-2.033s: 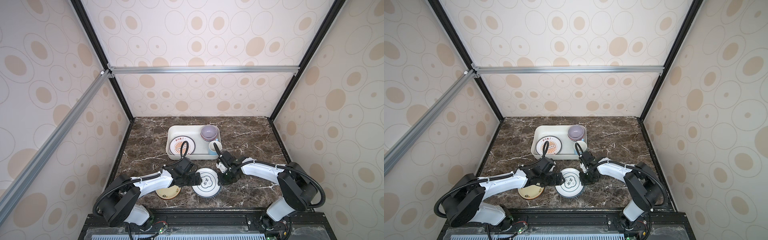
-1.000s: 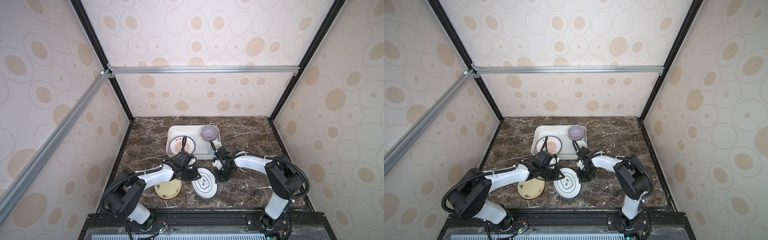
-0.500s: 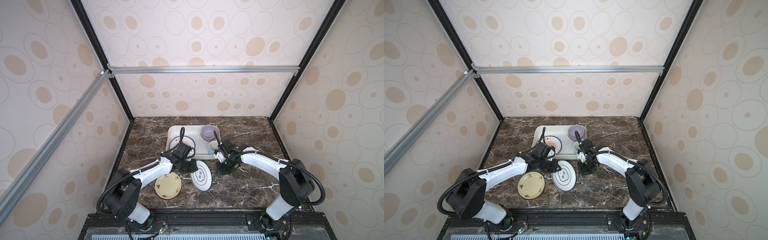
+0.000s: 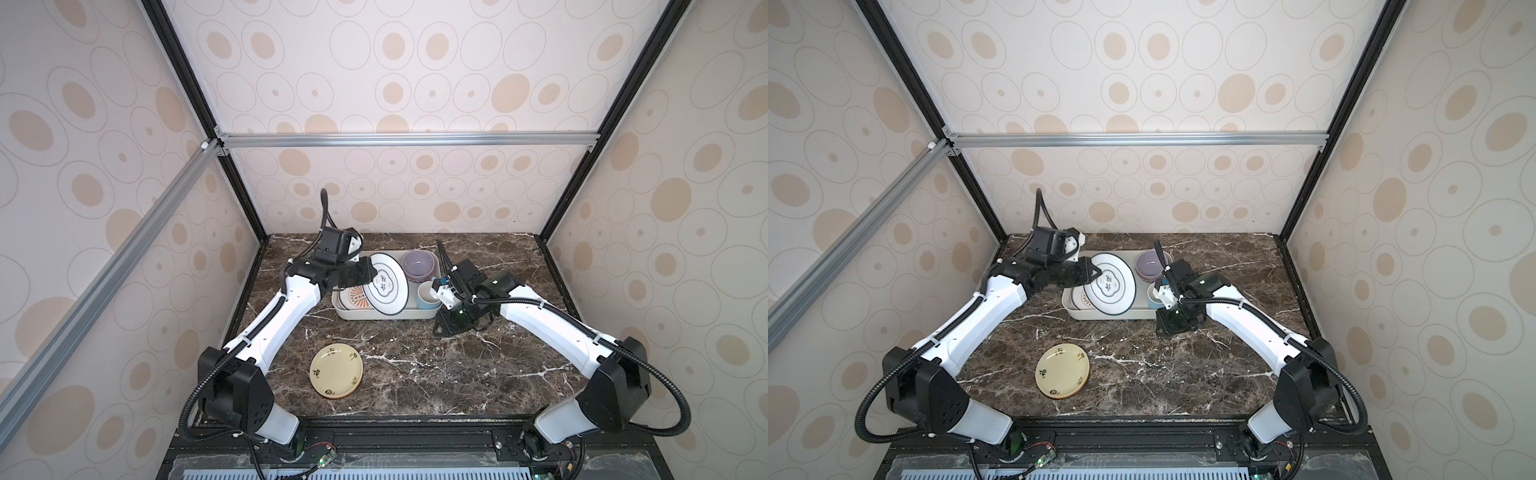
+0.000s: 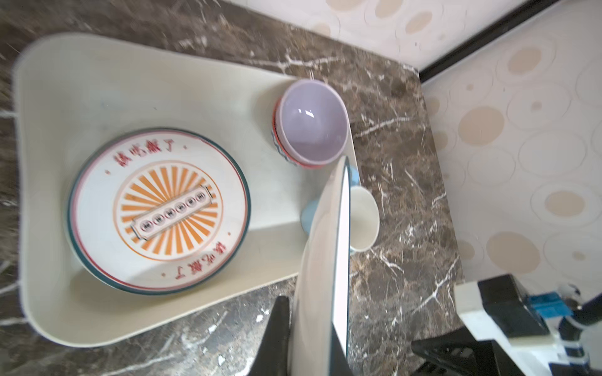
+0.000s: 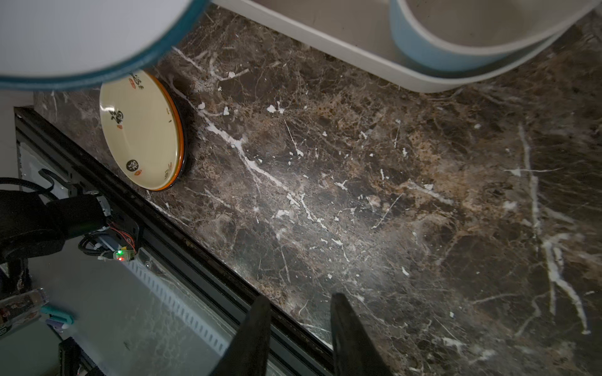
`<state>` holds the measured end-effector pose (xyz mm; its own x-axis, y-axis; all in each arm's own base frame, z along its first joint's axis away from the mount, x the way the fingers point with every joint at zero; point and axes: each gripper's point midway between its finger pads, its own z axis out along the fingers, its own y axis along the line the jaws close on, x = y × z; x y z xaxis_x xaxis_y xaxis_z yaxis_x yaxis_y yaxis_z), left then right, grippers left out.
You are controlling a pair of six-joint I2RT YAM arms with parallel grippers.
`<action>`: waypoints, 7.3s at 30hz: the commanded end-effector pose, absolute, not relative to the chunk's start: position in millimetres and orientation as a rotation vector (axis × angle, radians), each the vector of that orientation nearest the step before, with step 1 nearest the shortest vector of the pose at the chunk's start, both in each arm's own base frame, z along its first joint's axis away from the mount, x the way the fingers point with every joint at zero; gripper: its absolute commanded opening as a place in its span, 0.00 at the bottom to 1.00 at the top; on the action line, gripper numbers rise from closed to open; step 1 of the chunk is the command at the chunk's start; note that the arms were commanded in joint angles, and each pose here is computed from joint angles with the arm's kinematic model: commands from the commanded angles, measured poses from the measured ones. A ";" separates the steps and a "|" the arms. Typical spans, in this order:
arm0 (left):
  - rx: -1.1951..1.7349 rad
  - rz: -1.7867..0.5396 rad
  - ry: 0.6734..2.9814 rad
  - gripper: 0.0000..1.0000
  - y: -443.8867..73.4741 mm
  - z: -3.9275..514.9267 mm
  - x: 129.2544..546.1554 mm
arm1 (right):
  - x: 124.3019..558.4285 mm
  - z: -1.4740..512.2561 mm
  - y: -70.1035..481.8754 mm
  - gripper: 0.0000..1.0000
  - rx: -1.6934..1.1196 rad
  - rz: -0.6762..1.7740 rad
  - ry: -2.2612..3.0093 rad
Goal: Place the mixed dishes into the plastic bin
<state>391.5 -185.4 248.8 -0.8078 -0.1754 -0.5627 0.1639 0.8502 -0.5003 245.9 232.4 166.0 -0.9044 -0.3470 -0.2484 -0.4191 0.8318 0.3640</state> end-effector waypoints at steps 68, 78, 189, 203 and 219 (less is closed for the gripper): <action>-0.113 -0.493 2.708 0.75 -95.6 103.8 436.3 | 295.0 244.2 244.0 0.59 -0.529 0.634 2.632; -0.167 -0.356 2.658 0.75 -70.6 140.4 411.8 | 293.2 241.8 258.6 0.59 -0.574 0.698 2.633; -0.398 -0.425 2.924 0.19 -126.5 17.6 181.9 | 202.6 208.4 223.2 0.60 -0.662 0.688 2.660; -0.345 -0.383 2.874 0.02 -125.9 57.6 198.1 | 206.8 204.8 227.4 0.60 -0.664 0.693 2.662; -0.314 -0.320 2.908 0.09 -119.3 36.3 193.0 | 212.6 201.6 234.5 0.60 -0.709 0.697 2.663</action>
